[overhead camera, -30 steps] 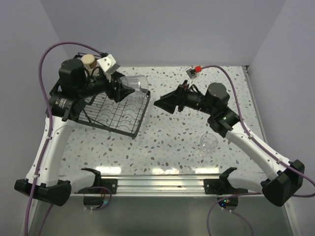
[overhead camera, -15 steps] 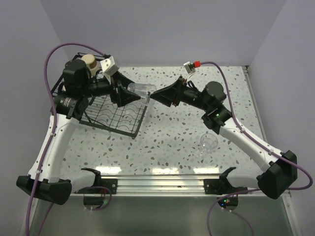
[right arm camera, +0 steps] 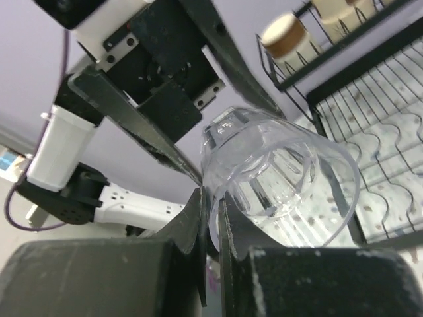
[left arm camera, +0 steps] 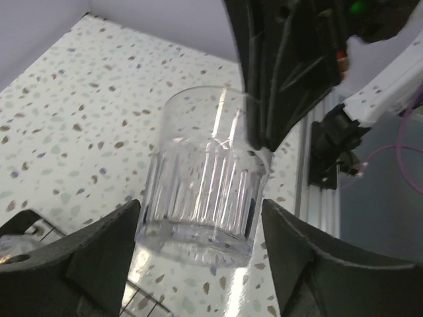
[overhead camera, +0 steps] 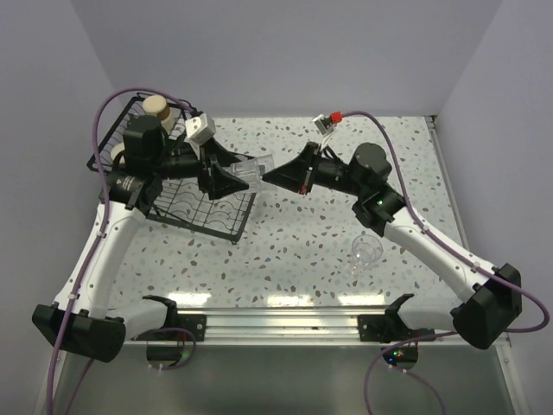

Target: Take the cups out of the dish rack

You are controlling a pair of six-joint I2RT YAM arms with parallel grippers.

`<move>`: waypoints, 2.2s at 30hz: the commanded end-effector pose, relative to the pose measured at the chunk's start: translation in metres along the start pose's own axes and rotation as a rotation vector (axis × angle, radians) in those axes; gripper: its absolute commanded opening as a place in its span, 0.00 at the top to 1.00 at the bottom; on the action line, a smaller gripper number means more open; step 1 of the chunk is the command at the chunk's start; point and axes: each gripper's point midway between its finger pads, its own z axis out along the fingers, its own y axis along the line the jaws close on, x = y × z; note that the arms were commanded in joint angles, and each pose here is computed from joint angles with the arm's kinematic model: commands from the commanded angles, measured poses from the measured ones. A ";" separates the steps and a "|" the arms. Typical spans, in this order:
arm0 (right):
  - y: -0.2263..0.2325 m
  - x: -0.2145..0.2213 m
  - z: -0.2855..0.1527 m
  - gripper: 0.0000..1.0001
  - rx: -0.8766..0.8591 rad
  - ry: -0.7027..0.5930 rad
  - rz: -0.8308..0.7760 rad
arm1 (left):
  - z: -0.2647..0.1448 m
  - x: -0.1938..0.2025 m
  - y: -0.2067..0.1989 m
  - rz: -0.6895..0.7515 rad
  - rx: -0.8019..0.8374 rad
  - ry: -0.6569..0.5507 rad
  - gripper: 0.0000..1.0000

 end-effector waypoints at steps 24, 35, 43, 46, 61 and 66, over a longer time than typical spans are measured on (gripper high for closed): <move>-0.104 0.086 -0.281 1.00 1.514 0.615 -0.084 | -0.027 0.038 0.081 0.122 -0.464 0.139 0.00; -0.143 0.091 -0.264 1.00 1.500 0.497 -0.119 | -0.031 0.038 0.077 0.135 -0.466 0.142 0.00; -0.161 0.102 -0.252 1.00 1.452 0.503 -0.109 | -0.031 0.037 0.077 0.137 -0.471 0.142 0.00; -0.169 0.111 -0.251 1.00 1.443 0.531 -0.094 | -0.032 0.037 0.079 0.140 -0.477 0.144 0.00; -0.188 0.146 -0.265 1.00 1.414 0.586 0.051 | -0.030 0.042 0.082 0.137 -0.473 0.155 0.00; -0.195 0.148 -0.274 0.98 1.430 0.581 0.078 | -0.029 0.045 0.082 0.133 -0.471 0.160 0.00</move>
